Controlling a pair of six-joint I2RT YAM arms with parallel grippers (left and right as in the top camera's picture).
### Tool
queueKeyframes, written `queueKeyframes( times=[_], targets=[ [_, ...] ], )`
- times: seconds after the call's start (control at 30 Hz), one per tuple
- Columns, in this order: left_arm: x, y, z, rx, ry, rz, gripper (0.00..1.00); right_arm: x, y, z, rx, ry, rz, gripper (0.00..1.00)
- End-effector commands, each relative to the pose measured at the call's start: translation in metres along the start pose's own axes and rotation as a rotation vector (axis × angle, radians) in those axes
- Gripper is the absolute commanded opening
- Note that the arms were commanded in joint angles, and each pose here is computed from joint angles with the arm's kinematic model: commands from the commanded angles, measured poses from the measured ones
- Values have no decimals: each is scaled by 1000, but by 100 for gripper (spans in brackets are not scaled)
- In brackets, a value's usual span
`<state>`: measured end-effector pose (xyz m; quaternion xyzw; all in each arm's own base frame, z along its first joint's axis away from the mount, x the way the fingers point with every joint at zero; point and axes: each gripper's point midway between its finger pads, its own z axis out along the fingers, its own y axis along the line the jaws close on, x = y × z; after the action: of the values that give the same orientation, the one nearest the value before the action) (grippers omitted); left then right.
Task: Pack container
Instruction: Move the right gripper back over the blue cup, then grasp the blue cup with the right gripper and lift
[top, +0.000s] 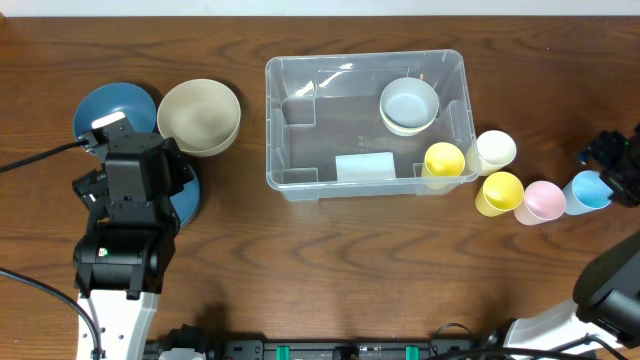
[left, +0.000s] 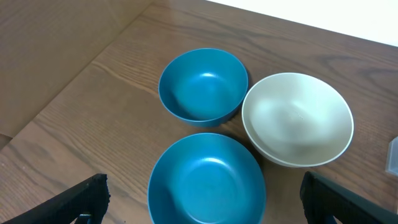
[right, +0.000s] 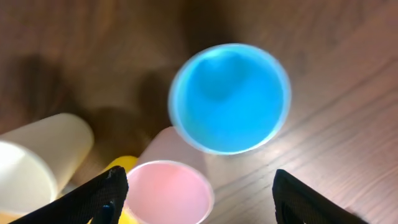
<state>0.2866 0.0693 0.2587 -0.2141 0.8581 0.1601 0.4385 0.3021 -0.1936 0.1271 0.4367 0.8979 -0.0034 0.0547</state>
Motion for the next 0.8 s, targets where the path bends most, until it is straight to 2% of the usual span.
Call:
queueKeyframes(
  times=[0.0,0.17,0.3,0.77],
  targets=[
    [-9,4,-3,-16,-22,-23,98,-6,-4,-3,-43,-19,26,74],
    [-9,4,-3,-16,-22,-23,98,-15,-1,-2,-52,-53,13,68],
    [-9,4,-3,-16,-22,-23,98,-17,-18,0,29,-70,62,65],
    [-9,4,-3,-16,-22,-23,98,5,-66,37,96,16,187,65]
  ],
)
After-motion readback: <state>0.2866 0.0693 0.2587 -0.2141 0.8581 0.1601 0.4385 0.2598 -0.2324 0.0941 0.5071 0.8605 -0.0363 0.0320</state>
